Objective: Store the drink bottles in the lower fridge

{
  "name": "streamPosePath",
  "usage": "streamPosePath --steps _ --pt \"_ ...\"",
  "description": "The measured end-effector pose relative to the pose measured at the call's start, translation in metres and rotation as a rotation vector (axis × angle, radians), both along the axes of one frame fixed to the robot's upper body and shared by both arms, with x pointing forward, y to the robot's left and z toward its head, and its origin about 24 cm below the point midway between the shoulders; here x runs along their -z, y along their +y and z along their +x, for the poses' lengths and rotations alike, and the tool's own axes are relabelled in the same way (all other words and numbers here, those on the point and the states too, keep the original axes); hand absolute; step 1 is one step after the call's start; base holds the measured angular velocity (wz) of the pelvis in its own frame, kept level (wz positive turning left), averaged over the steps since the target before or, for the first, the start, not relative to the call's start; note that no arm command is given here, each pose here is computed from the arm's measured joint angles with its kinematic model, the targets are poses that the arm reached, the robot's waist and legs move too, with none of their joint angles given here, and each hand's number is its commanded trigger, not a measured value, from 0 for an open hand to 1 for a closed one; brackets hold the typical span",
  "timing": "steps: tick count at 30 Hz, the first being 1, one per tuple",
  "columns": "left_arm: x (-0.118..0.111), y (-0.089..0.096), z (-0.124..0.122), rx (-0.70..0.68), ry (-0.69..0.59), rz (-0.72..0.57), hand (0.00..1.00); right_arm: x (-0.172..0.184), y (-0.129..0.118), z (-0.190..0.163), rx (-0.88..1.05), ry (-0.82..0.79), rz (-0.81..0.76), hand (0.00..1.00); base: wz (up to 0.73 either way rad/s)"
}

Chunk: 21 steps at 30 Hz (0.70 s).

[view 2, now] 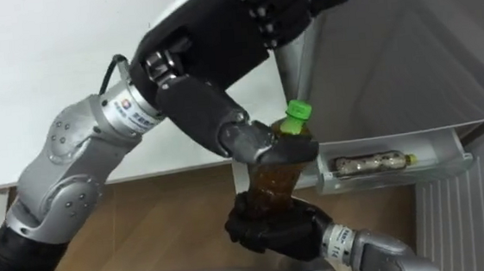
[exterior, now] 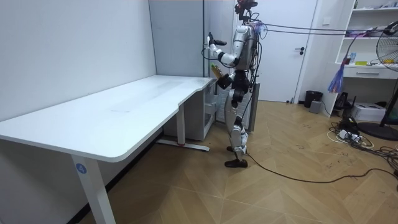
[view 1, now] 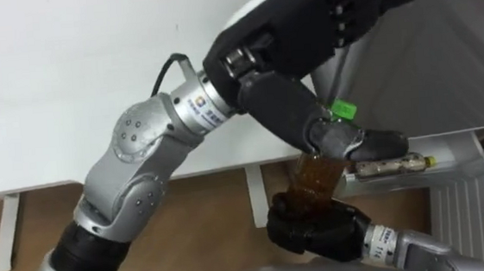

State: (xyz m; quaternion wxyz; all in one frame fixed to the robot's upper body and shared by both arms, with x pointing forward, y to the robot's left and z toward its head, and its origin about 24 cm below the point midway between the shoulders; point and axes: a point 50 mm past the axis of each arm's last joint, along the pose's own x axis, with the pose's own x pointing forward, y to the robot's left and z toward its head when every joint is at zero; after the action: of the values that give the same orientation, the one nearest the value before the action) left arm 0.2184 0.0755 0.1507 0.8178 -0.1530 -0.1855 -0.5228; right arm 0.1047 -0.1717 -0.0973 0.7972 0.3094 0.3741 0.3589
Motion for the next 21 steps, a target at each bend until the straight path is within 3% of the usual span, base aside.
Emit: streamPosePath --steps 3,11,17,21 --pt "-0.015 0.022 0.007 -0.105 -0.038 -0.073 0.0 0.001 -0.009 -0.008 0.052 0.014 -0.018 1.0 -0.09" --pt "-0.057 0.098 0.008 -0.566 -0.218 -0.211 0.0 0.001 -0.033 -0.028 0.183 0.02 -0.096 1.0 0.04" --pt "-0.066 0.167 -0.014 -1.009 -0.281 -0.283 0.0 0.001 -0.05 -0.048 0.318 0.041 -0.127 1.0 -0.01" --pt "-0.056 0.21 -0.036 -1.314 -0.253 -0.277 0.0 0.006 -0.061 -0.071 0.43 0.091 -0.157 1.0 -0.06"
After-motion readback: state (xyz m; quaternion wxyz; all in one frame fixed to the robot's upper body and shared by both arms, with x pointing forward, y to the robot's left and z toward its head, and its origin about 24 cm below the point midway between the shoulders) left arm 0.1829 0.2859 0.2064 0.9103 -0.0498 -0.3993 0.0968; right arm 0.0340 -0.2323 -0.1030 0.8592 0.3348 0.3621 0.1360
